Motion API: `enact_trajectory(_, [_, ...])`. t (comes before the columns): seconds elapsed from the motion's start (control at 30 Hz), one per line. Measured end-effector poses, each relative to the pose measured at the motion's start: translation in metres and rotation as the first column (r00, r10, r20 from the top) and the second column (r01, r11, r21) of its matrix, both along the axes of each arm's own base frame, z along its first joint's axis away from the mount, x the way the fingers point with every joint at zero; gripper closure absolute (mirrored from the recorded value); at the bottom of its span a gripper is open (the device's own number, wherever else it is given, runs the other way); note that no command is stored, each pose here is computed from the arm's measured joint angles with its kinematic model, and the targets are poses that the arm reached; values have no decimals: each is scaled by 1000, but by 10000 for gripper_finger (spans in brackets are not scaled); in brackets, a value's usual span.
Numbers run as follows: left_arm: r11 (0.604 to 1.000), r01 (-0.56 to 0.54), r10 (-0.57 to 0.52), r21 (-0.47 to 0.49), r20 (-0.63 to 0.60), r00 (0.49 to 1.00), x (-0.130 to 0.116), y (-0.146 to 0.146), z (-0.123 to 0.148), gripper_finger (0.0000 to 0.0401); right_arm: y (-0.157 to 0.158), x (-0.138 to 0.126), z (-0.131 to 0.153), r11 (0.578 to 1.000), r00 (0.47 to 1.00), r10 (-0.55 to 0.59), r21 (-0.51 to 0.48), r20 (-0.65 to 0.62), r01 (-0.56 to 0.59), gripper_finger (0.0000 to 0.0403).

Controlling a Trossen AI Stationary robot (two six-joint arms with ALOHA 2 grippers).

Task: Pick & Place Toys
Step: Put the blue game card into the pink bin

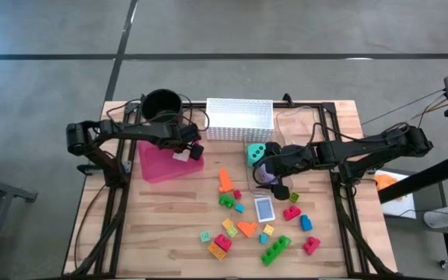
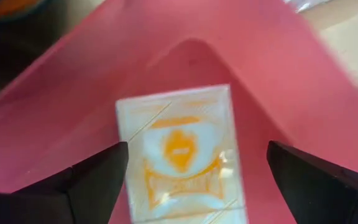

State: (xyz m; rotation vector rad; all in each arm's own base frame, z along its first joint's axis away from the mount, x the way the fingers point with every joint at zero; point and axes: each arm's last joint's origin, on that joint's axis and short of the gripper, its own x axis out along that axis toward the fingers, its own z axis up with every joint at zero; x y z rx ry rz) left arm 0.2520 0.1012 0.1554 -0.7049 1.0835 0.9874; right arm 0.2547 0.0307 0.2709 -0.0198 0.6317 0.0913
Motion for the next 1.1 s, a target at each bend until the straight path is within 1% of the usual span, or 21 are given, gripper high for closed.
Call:
enact_trajectory(0.13, [999, 47, -48, 16, 27, 998, 6, -5, 7, 17, 0, 0, 0, 1000, 1000, 0, 0, 1, 0, 25])
enact_trajectory(0.23, [994, 104, -106, 33, 65, 992, 13, -18, 17, 17, 0, 0, 0, 1000, 1000, 0, 0, -1, 0, 25])
enact_trajectory(0.3, [988, 141, -147, 61, 99, 984, 18, -29, 28, 17, 0, 0, 0, 1000, 1000, 0, 0, 0, 0, 25])
enact_trajectory(0.43, [965, 212, -239, 156, 186, 953, 25, -57, 58, 17, 0, 0, 0, 1000, 1000, 0, 0, 0, 0, 25])
enact_trajectory(0.6, [925, 290, -352, 247, 263, 898, 22, -95, 84, 17, 0, 0, 0, 1000, 1000, 0, 0, 1, 0, 25])
enact_trajectory(0.73, [897, 352, -422, 266, 288, 859, 16, -117, 91, 17, 0, 0, 0, 1000, 1000, 0, 0, 0, 0, 25])
enact_trajectory(0.83, [885, 379, -451, 270, 301, 840, 14, -126, 94, 17, 0, 0, 0, 1000, 1000, 0, 0, 0, 0, 25])
enact_trajectory(1.1, [880, 391, -463, 271, 297, 835, 13, -130, 94, 17, 0, 0, 0, 1000, 1000, 0, 0, 1, 0, 25])
